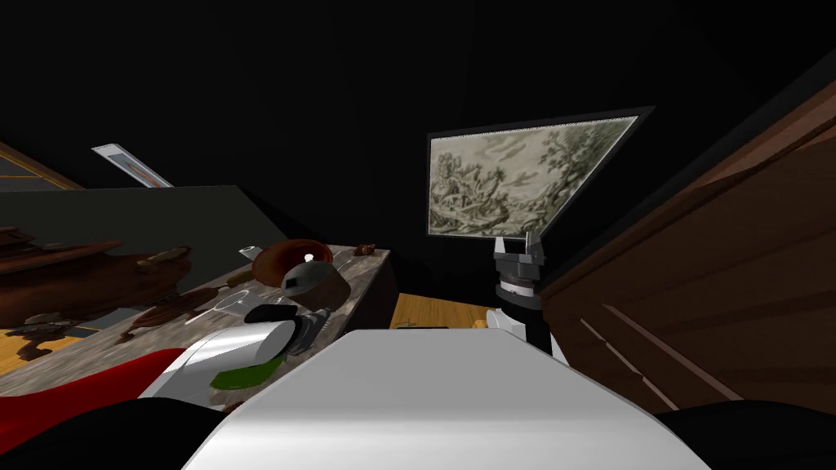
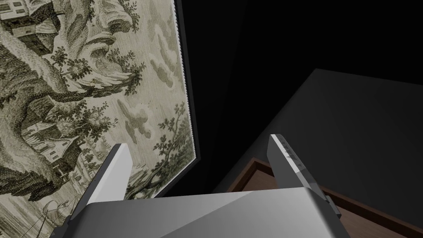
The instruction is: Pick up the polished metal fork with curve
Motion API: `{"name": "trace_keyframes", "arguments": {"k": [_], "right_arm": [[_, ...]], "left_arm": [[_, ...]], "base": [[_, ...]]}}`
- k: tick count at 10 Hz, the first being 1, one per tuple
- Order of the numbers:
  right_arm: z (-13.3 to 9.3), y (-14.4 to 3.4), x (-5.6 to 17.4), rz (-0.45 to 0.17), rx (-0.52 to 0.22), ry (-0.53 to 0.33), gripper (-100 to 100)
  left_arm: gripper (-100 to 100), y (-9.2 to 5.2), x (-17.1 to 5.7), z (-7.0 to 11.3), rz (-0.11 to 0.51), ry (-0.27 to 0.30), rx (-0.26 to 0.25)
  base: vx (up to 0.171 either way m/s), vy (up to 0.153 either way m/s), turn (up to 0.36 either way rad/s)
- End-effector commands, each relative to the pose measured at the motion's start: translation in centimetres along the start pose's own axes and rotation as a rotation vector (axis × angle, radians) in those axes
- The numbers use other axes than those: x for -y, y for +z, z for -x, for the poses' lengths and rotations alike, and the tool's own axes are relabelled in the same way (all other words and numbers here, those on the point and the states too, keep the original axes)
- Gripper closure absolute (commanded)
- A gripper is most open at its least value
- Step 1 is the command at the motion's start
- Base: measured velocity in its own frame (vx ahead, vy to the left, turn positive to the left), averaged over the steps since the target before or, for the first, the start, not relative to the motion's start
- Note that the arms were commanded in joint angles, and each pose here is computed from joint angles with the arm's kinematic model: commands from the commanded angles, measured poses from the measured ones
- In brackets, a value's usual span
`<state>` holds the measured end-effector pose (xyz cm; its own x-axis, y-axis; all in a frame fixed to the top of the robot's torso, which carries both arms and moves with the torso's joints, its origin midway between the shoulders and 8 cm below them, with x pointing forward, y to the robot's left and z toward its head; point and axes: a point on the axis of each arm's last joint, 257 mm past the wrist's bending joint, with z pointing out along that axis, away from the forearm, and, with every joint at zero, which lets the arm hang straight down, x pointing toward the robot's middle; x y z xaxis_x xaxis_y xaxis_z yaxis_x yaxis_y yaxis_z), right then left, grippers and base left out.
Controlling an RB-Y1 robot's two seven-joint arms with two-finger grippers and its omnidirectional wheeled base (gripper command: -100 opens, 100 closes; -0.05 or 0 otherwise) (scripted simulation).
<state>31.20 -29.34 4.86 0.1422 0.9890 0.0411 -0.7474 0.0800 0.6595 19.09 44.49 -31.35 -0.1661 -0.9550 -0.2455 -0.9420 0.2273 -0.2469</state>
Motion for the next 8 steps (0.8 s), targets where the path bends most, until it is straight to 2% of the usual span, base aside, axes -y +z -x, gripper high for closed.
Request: {"name": "trace_keyframes", "arguments": {"k": [1,2,5,8], "right_arm": [[0.0,0.0,0.0,0.000,0.000,0.000,0],[0.0,0.0,0.0,0.000,0.000,0.000,0],[0.0,0.0,0.0,0.000,0.000,0.000,0],[0.0,0.0,0.0,0.000,0.000,0.000,0]], "left_arm": [[-100,0.0,-1.2,-0.1,0.047,-0.005,-0.016],[-100,0.0,-1.4,-0.2,0.057,-0.005,-0.019],[-100,-0.4,-4.2,-0.5,0.155,-0.012,-0.053],[-100,-0.8,-5.8,-0.7,0.215,-0.012,-0.072]], "base": [[0.091,0.015,0.040],[0.063,0.012,0.021],[0.075,0.002,0.062],[0.075,-0.002,0.040]]}}
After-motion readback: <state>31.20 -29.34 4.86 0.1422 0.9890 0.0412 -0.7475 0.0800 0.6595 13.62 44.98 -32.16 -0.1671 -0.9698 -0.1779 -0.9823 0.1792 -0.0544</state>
